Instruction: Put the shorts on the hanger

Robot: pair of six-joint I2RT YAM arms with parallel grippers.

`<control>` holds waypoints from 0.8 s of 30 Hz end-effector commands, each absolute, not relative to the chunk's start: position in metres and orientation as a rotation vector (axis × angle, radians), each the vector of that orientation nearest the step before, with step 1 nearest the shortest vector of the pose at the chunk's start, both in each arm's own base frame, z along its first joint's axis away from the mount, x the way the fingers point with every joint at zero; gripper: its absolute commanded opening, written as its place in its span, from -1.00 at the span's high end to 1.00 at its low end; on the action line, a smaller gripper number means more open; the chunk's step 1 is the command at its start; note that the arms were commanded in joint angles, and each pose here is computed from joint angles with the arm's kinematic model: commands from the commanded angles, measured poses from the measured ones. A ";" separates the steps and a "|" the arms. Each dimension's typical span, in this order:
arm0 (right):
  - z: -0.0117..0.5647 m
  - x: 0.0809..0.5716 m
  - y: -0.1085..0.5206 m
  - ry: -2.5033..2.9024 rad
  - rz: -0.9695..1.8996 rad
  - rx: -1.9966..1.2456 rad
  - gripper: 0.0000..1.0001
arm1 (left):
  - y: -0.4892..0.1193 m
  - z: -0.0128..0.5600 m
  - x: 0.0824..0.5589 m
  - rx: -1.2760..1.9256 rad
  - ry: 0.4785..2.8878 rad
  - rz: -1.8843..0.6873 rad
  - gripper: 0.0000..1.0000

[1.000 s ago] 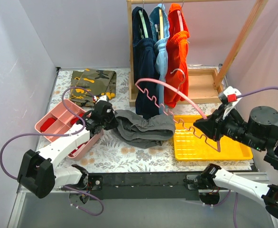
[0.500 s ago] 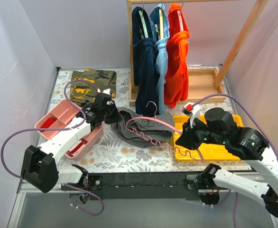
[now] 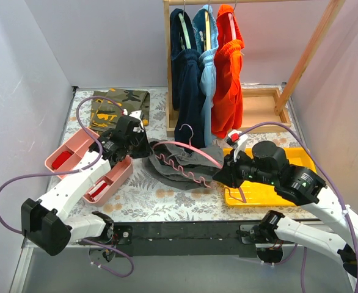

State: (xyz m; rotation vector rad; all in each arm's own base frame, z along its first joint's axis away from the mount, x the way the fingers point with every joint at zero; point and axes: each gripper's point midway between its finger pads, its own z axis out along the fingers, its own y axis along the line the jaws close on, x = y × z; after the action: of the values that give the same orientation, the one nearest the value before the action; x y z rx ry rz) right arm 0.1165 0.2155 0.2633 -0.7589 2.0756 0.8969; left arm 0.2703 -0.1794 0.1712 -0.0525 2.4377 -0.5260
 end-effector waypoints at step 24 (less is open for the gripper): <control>0.247 0.141 0.296 1.566 1.017 -0.680 0.97 | -0.231 0.295 0.206 0.305 1.953 -0.823 -0.07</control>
State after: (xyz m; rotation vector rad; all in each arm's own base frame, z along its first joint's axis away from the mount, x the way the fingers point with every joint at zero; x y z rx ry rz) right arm 0.1300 0.2830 0.1956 -0.7788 1.7659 0.9563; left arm 0.2184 -0.2158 0.2479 0.1960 2.1902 -0.6143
